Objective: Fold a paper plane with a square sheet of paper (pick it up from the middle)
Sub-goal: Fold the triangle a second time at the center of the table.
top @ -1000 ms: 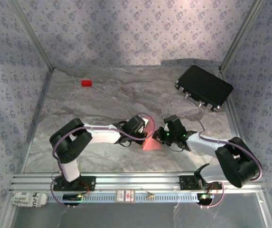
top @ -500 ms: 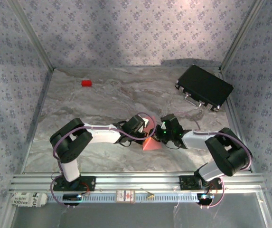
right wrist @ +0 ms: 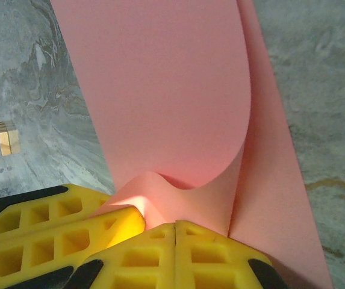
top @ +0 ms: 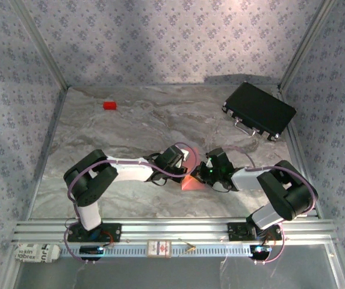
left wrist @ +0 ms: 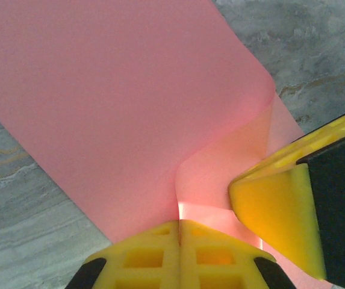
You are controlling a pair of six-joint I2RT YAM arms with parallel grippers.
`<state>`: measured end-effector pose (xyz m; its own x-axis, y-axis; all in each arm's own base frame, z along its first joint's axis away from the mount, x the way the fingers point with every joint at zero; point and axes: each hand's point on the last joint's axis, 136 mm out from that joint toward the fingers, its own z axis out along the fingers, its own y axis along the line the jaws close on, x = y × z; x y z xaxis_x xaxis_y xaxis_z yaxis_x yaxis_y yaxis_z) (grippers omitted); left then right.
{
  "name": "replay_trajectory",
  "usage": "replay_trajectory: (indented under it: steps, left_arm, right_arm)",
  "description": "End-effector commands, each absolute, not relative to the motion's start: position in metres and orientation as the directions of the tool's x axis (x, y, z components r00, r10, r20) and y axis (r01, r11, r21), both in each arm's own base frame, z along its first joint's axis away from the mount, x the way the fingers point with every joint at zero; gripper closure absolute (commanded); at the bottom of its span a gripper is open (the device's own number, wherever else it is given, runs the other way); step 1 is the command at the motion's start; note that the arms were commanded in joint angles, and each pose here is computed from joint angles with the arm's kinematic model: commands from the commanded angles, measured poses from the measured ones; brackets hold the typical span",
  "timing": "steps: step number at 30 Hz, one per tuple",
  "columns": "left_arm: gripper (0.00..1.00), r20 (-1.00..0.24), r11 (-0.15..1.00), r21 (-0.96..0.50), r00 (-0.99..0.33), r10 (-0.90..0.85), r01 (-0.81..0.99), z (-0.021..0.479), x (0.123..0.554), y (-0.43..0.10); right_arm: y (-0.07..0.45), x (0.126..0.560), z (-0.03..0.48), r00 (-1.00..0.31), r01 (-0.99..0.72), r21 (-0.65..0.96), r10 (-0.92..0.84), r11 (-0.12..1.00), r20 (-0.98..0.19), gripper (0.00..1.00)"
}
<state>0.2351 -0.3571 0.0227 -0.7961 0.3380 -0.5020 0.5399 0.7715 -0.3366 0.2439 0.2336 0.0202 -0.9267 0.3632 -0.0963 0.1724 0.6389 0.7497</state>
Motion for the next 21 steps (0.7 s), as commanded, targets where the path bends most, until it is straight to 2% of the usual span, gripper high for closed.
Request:
replay_trajectory:
  steps: [1,7,17,21]
  left_arm:
    - [0.99,-0.419,0.797,-0.306,-0.826,0.377,0.520,-0.002,0.226,-0.343]
    - [0.99,-0.414,0.800,-0.305,-0.828,0.378,0.517,-0.003,0.226,-0.342]
    - [0.99,-0.408,0.799,-0.308,-0.830,0.380,0.517,-0.003,0.225,-0.342]
    - [0.99,-0.405,0.799,-0.306,-0.831,0.382,0.517,-0.003,0.225,-0.341]
  right_arm:
    - [0.231,0.245,0.024,-0.925,0.181,0.746,0.369,0.641,-0.093,1.00]
    - [0.225,0.264,0.041,-0.913,0.161,0.764,0.389,0.625,-0.126,1.00]
    - [0.208,0.257,0.003,-0.901,0.257,0.717,0.428,0.649,-0.065,1.00]
    - [0.212,0.262,0.014,-0.900,0.242,0.749,0.431,0.617,-0.064,1.00]
